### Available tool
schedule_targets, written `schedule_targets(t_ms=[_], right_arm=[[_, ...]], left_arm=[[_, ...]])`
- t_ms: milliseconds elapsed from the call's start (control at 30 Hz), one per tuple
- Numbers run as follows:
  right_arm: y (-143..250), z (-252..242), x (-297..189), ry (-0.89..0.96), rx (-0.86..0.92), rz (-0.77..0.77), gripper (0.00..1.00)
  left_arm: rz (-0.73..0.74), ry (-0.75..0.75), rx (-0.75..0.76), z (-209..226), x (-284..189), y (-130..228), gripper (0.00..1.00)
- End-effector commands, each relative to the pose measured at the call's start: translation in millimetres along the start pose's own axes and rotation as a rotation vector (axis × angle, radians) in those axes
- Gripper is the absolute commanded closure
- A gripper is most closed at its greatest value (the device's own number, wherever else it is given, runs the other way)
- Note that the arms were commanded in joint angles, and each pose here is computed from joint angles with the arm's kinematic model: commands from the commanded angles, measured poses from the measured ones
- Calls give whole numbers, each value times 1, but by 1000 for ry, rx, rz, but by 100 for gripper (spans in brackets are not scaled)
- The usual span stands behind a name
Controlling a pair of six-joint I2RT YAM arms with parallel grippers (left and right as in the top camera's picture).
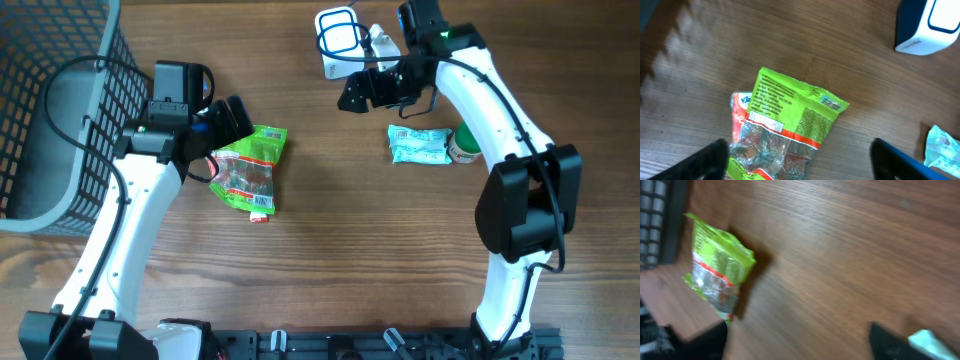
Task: Scan the item barcode
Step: 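Grasp the green snack bag with both grippers and lift it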
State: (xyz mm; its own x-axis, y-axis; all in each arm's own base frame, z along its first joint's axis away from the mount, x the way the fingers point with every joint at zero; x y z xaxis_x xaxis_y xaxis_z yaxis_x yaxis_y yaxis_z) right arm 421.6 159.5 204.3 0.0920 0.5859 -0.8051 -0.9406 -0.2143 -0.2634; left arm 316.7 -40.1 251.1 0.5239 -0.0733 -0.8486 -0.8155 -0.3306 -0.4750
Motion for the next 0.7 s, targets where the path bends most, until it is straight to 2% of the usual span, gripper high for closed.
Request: schedule_targets(t_ms=[0, 67, 233, 300, 467, 667], right_arm=[[8, 29, 25, -76, 87, 53, 56], [14, 47, 46, -90, 85, 66, 44], [40, 71, 102, -108, 104, 117, 43], [51, 78, 117, -117, 71, 128, 42], [63, 61, 127, -12, 125, 132, 41], [59, 4, 96, 33, 144, 164, 38]], left_arm=[[-16, -124, -36, 10, 9, -1, 96], [39, -154, -53, 13, 27, 3, 96], [191, -314, -33, 27, 74, 20, 95], [234, -330, -36, 29, 89, 25, 91], [435, -64, -36, 6, 109, 46, 94], [459, 109, 100, -54, 107, 71, 96]])
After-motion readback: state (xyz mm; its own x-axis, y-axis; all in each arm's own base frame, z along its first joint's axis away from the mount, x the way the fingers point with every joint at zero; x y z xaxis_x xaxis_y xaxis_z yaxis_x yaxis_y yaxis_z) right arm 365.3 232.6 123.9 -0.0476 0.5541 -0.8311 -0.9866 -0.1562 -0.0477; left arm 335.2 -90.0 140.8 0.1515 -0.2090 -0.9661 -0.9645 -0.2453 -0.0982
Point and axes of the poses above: each gripper's point midway between its finger pads, its own x axis out along the fingers, its own z axis along the line the jaws close on, y = z × x, the point moved 10 cm from there along -x, back along the fingers, and after that the axes turned 3 degrees about x, right-handed, at the moved point
